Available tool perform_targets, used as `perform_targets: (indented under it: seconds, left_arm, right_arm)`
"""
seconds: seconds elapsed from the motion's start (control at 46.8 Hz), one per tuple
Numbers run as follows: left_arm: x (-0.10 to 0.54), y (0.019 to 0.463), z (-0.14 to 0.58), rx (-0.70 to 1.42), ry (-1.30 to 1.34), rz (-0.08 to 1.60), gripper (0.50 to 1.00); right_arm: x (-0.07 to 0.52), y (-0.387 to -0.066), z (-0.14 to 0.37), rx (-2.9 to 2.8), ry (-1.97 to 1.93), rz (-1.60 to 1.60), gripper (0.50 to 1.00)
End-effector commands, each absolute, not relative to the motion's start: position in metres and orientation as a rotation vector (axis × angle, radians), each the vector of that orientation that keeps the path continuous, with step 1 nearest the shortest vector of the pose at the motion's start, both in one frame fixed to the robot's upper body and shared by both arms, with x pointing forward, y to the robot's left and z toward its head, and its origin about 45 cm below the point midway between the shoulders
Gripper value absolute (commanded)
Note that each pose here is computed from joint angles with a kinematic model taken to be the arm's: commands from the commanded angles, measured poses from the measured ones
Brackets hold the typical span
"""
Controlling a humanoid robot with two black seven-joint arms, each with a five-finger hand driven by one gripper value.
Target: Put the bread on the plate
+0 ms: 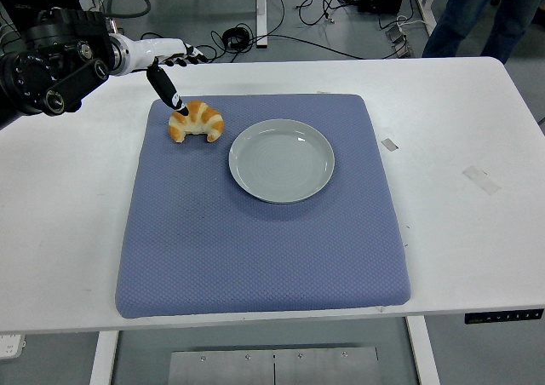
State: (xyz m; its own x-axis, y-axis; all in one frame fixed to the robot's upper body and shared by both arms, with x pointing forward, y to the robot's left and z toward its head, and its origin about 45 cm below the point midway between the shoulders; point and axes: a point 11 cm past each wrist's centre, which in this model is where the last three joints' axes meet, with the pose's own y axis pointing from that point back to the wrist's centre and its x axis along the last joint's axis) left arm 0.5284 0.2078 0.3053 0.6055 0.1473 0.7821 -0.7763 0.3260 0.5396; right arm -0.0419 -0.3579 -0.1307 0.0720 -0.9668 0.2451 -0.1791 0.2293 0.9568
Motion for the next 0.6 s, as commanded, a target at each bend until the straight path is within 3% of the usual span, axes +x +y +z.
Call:
perform_targets:
  seconds: [0.0, 0.577]
  left_arm:
    - [0.527, 0.209, 0.306, 1.115, -0.731, 0.644, 0.975]
    - [0.522, 0.219, 0.274, 1.137, -0.731, 0.667, 0.975]
  right_arm:
    - [-0.042, -0.358, -0.131, 1.191, -1.365, -0.877, 1.000]
    - [-0.042, -0.358, -0.131, 1.191, -1.365, -0.877, 1.000]
